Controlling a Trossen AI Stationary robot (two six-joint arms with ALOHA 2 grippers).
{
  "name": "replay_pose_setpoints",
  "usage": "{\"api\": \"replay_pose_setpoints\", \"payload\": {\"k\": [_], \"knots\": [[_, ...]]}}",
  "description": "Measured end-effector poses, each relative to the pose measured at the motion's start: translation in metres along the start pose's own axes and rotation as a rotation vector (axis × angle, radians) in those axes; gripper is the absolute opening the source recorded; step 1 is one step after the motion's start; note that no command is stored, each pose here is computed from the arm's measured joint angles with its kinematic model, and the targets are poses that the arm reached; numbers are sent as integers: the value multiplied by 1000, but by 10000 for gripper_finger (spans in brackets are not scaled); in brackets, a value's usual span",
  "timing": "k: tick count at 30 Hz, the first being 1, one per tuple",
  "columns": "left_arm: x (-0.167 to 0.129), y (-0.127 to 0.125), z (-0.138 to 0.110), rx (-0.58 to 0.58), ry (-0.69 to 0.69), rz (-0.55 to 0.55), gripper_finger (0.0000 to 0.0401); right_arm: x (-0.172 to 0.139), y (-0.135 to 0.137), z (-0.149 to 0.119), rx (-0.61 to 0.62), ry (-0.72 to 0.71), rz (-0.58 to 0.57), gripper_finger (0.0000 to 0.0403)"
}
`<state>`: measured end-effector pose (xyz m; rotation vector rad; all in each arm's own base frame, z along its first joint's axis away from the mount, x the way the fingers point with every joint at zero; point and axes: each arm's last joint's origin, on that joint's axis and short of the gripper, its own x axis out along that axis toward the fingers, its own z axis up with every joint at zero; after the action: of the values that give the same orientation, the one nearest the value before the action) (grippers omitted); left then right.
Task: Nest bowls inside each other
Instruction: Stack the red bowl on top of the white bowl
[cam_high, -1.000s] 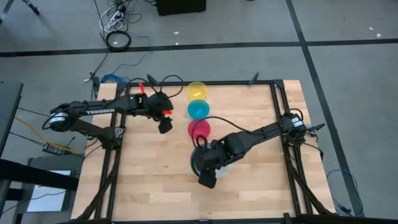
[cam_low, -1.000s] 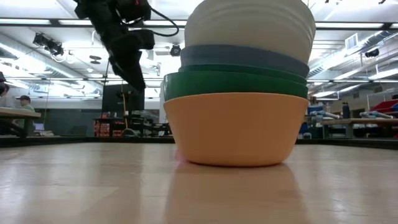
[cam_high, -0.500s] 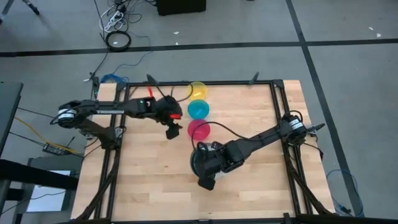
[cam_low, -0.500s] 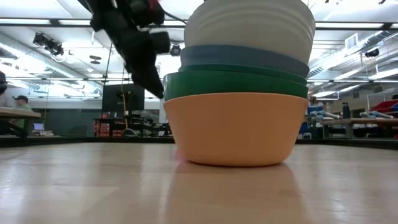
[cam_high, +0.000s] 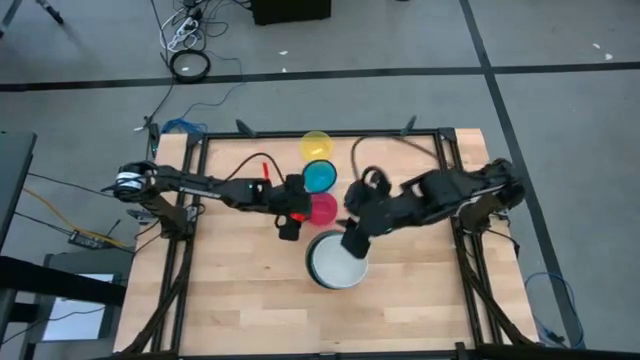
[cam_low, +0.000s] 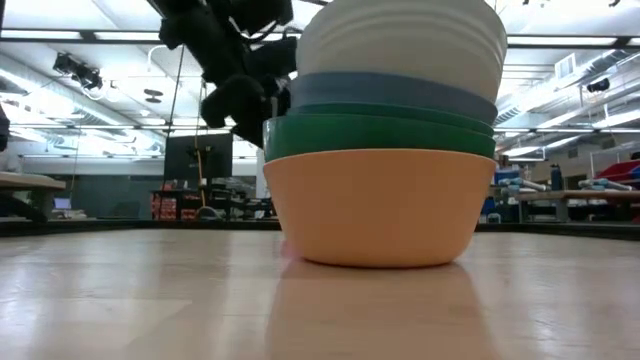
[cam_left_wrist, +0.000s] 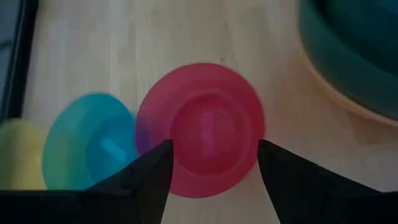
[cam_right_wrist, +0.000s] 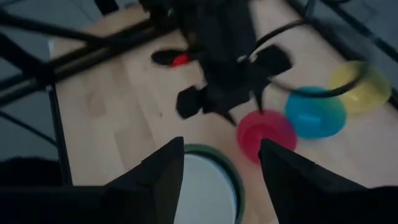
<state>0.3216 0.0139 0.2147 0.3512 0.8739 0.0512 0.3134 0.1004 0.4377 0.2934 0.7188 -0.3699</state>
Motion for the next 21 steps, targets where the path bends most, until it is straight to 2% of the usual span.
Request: {"api": "replay_pose_setpoints", "payload": {"k": [7, 15, 18, 21], "knots": [[14, -12, -13, 94, 119, -100, 243, -38, -24, 6, 33, -92, -23, 194], [42, -20, -18, 155, 178, -123, 240, -41, -32, 9, 30, -113, -49, 194], [55, -22, -18, 177, 212, -135, 220, -40, -34, 11, 30, -112, -53, 194], [66, -22, -13, 181, 226, -123, 175, -39, -36, 12, 23, -113, -60, 194]]}}
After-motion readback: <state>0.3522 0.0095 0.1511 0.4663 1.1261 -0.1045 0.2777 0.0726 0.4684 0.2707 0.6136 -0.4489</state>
